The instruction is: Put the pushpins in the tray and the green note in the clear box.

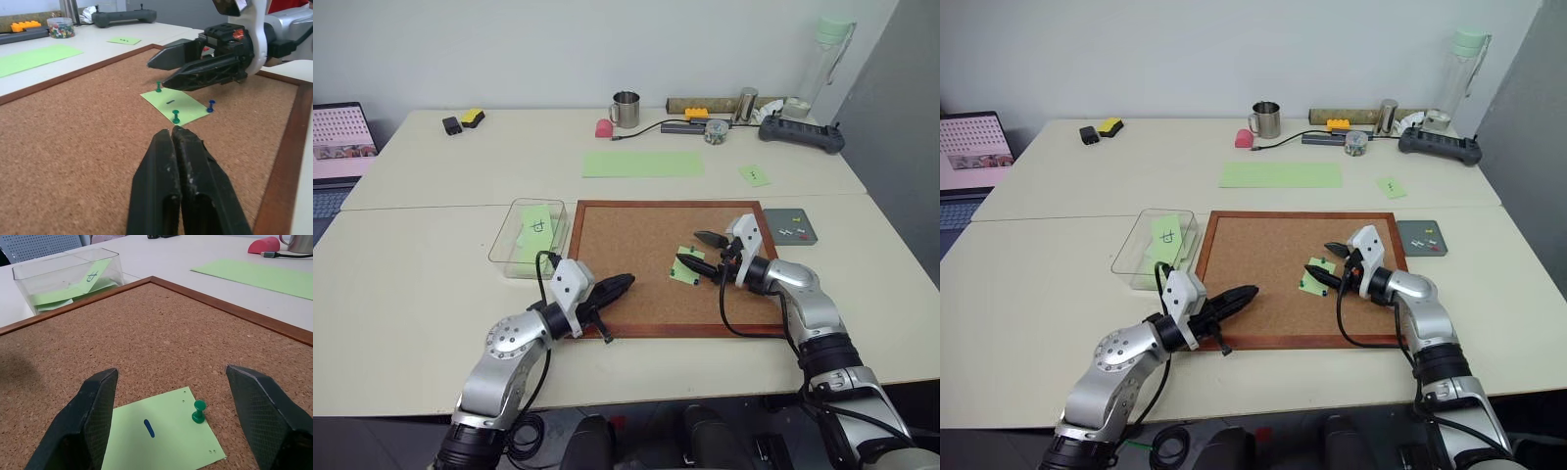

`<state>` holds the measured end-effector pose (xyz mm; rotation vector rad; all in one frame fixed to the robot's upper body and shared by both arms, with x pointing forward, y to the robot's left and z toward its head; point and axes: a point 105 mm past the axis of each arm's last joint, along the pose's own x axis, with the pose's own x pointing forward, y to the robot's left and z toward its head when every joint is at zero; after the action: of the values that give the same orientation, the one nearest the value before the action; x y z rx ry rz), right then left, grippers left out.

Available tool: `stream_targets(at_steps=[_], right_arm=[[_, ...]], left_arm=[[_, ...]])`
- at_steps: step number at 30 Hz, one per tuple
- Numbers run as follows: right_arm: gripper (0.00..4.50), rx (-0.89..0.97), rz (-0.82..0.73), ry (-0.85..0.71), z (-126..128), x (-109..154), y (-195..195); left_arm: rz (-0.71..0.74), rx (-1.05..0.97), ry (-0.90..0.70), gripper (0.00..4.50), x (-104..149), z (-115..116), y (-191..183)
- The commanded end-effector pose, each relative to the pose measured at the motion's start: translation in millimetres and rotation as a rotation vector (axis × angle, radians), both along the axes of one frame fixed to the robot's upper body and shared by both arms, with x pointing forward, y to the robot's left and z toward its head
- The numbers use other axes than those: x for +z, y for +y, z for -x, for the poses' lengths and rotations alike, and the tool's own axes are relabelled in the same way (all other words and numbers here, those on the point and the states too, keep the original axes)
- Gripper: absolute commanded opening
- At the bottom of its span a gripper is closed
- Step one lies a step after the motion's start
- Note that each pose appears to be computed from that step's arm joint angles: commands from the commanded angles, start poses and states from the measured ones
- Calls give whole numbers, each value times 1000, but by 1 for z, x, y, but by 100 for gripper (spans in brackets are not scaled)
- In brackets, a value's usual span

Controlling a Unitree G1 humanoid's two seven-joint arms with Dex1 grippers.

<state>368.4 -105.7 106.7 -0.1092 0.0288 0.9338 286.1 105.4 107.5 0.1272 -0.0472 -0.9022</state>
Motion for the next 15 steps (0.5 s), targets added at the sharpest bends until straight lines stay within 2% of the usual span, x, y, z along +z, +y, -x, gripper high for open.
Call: stream_targets(at_steps=[1,4,12,15], right_arm=[[363,-36,-3,-48,-1,13,-12],[363,-47,4,-46,3,12,-18],[363,-64,2,-30,-1,7,-11],[363,-67,-3,-25,-5,7,-6]], left_arm=[[-1,7,-6,8,0,-7,-5],[-23,-2,29,8,-8,-8,-8],[-171,-14,212,8,-53,-5,-14],[-189,-35,244,8,-59,-1,-17]])
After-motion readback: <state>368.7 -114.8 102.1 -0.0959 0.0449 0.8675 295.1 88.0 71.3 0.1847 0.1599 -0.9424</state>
